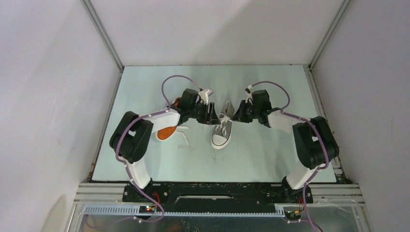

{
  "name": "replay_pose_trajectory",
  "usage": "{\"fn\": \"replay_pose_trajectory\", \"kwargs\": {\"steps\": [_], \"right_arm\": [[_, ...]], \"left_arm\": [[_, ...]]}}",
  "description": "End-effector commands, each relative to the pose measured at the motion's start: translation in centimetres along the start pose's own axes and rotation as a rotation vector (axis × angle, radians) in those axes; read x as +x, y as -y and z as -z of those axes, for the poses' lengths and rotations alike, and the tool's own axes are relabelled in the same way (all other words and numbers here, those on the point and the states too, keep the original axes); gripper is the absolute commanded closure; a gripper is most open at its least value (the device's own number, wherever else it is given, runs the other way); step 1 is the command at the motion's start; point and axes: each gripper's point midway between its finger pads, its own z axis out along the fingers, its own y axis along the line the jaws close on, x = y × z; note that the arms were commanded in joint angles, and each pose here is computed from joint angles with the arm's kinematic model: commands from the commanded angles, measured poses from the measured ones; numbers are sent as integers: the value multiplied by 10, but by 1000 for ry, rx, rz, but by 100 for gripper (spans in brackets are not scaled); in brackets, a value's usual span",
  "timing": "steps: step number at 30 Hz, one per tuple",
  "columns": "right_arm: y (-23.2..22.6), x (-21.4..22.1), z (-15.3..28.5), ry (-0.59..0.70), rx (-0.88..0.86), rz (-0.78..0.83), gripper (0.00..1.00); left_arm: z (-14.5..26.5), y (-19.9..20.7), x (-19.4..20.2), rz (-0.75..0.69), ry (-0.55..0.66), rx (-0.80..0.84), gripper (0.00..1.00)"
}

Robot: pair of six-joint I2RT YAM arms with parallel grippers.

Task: Tie the shoes

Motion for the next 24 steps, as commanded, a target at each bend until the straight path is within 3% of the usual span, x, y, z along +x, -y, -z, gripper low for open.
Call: {"fn": "replay_pose_trajectory", "kwargs": {"steps": [1, 4, 8, 14, 16, 20, 24], "right_arm": [[-23, -24, 6, 68, -62, 65, 100], [-23, -24, 6, 67, -62, 63, 100], [-23, -24, 6, 67, -63, 64, 100], [-24, -25, 5, 66, -61, 64, 100], [-23, -25, 5, 66, -58, 62, 100], [-24, -26, 5, 67, -56, 61, 100], [-24, -28, 6, 69, -50, 62, 100]], "left_arm": [[-3, 11, -15, -20, 21, 36, 44], [-6, 10, -13, -16, 6, 36, 49], [-8, 9, -11, -7, -13, 36, 65], [-10, 7, -4, 7, -49, 32, 56], [-10, 9, -3, 2, -53, 44, 62], [-10, 9, 1, 0, -79, 50, 95], [-5, 8, 1, -8, -86, 29, 100]]}}
